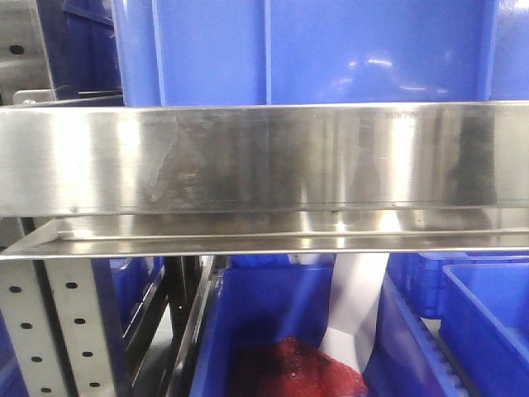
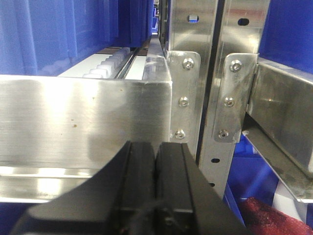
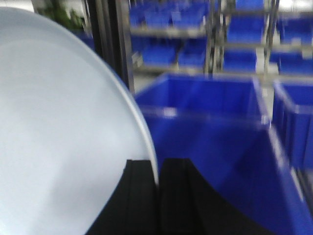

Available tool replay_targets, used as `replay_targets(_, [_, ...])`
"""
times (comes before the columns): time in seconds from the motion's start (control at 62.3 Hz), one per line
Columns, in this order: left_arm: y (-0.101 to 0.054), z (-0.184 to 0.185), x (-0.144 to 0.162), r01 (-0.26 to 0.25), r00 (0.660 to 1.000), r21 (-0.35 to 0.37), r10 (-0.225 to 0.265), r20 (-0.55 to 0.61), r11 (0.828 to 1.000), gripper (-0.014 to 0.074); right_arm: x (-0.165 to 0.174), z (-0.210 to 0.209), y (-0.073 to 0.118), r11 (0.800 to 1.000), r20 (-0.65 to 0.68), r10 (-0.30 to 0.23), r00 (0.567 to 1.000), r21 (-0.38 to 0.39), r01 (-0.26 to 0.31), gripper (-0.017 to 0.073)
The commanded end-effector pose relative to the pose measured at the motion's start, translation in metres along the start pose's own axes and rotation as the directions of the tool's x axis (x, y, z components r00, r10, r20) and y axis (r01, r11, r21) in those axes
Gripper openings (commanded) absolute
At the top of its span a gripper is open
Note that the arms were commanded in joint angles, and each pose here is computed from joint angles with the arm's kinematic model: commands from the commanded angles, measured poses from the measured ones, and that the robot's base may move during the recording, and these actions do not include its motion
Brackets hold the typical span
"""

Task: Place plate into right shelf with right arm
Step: 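Reach the right gripper into the shelf and lower the plate into a blue bin, then open the right gripper and withdraw it from the blue bin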

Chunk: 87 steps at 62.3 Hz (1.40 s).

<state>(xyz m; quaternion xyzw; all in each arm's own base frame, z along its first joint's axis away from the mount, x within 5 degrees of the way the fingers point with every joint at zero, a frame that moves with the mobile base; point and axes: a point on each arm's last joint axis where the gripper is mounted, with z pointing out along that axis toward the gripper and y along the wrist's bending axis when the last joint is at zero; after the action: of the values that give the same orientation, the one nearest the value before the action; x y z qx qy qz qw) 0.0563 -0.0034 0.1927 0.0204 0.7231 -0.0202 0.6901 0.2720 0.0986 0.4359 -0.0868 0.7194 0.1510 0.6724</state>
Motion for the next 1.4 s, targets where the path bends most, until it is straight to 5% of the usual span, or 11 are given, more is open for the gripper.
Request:
replay_targets(0.0, [0.000,0.000,-0.005,0.009,0.996,-0.003,-0.009,0.084,1.000,-0.0047,-0.018,-0.001,0.001,1.000,0.099,-0.013,0.995,-0.009,0.014,0.0200])
replay_targets(0.209, [0.000,0.000,-0.005,0.009,0.996,-0.003,-0.009,0.084,1.000,-0.0047,-0.009,0.009,0.000,1.000,0.061,-0.013,0.998,-0.004,0.013,0.0626])
replay_targets(0.578, [0.000,0.000,-0.005,0.009,0.996,-0.003,-0.009,0.084,1.000,-0.0047,-0.025,-0.019,0.001,1.000,0.080,-0.012,0.997,0.000,0.013,0.0627])
replay_targets(0.77, [0.000,0.000,-0.005,0.009,0.996,-0.003,-0.009,0.084,1.000,-0.0047,-0.046,-0.081,0.001,1.000,0.052,-0.009,0.999,0.021,0.007,0.0506])
replay_targets(1.011, [0.000,0.000,-0.005,0.009,0.996,-0.003,-0.009,0.084,1.000,-0.0047,-0.059,-0.161,0.000,0.999,0.046,0.000,0.999,0.040,-0.002,0.0038])
replay_targets(1.38, [0.000,0.000,-0.005,0.009,0.996,-0.003,-0.009,0.084,1.000,-0.0047,-0.052,-0.202,-0.002,0.998,-0.024,0.010,1.000,0.062,-0.008,0.0055])
